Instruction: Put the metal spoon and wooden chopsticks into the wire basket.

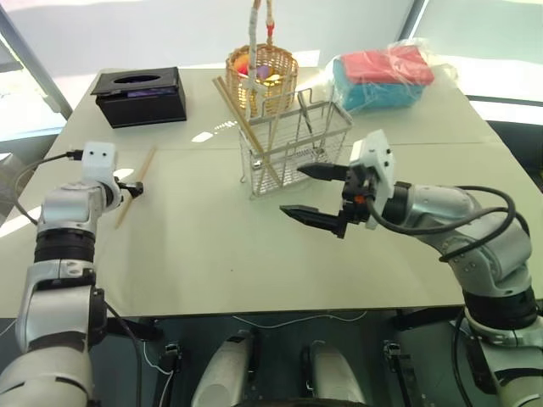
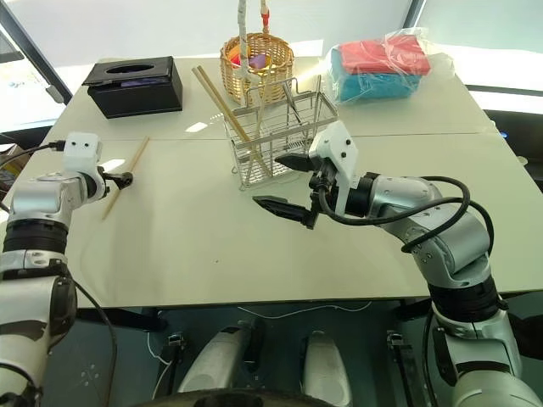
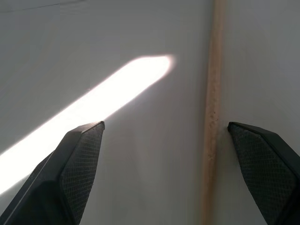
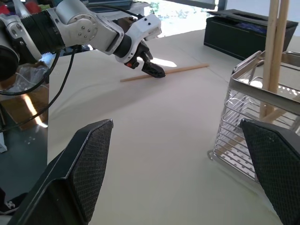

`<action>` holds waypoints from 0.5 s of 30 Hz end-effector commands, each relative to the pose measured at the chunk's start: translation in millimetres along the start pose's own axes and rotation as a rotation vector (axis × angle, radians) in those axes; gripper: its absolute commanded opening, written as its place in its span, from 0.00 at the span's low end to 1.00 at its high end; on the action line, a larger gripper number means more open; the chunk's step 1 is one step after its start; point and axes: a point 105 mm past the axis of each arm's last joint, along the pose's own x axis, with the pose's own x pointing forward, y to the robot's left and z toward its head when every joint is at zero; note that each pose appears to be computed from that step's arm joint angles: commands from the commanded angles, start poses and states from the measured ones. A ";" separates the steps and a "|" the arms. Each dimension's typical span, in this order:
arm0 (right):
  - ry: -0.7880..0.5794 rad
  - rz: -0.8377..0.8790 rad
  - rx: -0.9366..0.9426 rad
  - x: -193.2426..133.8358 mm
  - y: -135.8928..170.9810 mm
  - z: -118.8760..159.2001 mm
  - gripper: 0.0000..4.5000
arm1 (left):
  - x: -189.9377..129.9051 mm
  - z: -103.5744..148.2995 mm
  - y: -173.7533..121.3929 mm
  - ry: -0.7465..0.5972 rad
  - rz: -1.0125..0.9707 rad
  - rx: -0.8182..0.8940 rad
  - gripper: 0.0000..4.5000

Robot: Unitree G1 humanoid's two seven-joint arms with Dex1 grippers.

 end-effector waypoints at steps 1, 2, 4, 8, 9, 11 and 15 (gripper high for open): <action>-0.041 -0.036 -0.053 -7.4 -0.6 14.1 1.00 | 5.9 -18.8 -4.8 0.080 -0.009 -0.003 0.94; -0.042 -0.047 -0.054 -8.9 -2.0 14.7 1.00 | 6.0 -22.4 -3.9 0.091 -0.009 -0.004 0.88; -0.045 -0.062 -0.056 -11.0 -3.8 15.6 1.00 | 5.5 -27.8 -2.3 0.108 -0.008 -0.005 0.71; -0.049 -0.086 -0.058 -14.2 -8.5 17.5 1.00 | 2.8 -35.1 1.2 0.126 -0.005 -0.027 0.23; -0.050 -0.088 -0.058 -14.3 -9.2 17.8 1.00 | 2.0 -35.7 1.8 0.127 -0.005 -0.028 0.12; -0.050 -0.090 -0.058 -14.2 -10.2 18.0 1.00 | 0.7 -36.2 3.6 0.127 0.000 -0.032 0.00; -0.048 -0.090 -0.057 -14.4 -11.0 17.5 1.00 | -1.8 -35.9 9.1 0.126 0.028 -0.026 0.00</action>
